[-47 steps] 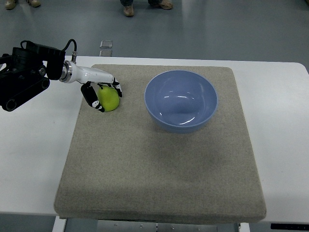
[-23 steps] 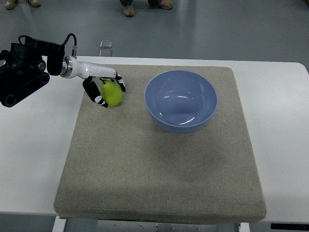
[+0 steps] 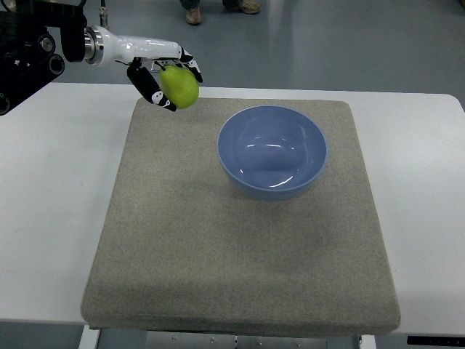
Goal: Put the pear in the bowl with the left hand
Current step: 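Lift the pear up off the pad with the left hand, then carry the pear over the blue bowl and lower it inside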
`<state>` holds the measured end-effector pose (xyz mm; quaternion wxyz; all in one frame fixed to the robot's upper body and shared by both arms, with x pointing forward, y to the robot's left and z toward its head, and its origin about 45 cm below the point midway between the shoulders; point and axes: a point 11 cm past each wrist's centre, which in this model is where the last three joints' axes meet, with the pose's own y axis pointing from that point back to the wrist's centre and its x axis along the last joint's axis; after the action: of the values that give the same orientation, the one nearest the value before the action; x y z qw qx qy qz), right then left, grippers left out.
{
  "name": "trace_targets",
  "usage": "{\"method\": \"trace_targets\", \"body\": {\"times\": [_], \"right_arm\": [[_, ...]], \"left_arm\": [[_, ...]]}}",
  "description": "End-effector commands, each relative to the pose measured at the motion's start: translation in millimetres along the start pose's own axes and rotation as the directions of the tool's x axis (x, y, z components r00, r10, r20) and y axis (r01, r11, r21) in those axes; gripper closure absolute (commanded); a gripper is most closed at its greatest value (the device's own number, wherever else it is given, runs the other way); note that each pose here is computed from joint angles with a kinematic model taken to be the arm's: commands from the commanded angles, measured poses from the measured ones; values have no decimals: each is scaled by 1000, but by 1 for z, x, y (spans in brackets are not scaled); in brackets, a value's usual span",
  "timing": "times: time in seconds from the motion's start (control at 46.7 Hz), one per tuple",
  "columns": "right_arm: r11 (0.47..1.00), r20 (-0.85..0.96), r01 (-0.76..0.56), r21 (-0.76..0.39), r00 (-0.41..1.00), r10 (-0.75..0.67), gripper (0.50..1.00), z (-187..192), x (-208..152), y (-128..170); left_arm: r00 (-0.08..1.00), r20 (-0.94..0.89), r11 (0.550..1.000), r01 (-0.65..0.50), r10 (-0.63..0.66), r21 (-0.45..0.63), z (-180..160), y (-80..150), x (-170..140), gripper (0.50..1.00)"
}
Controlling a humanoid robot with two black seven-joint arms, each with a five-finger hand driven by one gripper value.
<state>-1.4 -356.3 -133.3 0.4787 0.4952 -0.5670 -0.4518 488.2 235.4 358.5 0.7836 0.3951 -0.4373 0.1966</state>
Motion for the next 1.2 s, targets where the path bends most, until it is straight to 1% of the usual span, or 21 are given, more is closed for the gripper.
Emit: {"method": "trace_targets", "body": {"times": [0.0, 0.193, 0.428, 0.578, 0.771, 0.942, 1.028, 1.177], "right_arm": [[1000, -1, -2, 0, 1000, 2, 574, 0, 0, 0], [1000, -1, 0, 0, 1000, 0, 574, 0, 0, 0], [1000, 1, 0, 0, 1000, 0, 574, 0, 0, 0], [1000, 1, 0, 0, 1000, 0, 574, 0, 0, 0], [1000, 1, 0, 0, 1000, 0, 574, 0, 0, 0], [1000, 0, 0, 0, 1000, 0, 574, 0, 0, 0], [1000, 0, -2, 0, 1000, 2, 574, 0, 0, 0], [1000, 1, 0, 0, 1000, 0, 574, 0, 0, 0]], "left_arm": [[1000, 7, 1000, -6, 6, -9, 5, -1, 5, 1000], [1000, 16, 999, -16, 17, -28, 14, -5, 10, 1000], [998, 43, 996, -35, 38, -83, 37, -23, 9, 1000], [998, 53, 991, -24, 31, -130, 57, -37, 6, 1000], [996, 78, 981, -18, 34, -191, 79, -41, 2, 1000], [995, 94, 969, 8, 16, -246, 102, -50, -6, 1000], [994, 104, 964, 20, 8, -264, 109, -51, -9, 1000], [994, 108, 963, 29, 0, -268, 111, -54, -13, 1000]]}}
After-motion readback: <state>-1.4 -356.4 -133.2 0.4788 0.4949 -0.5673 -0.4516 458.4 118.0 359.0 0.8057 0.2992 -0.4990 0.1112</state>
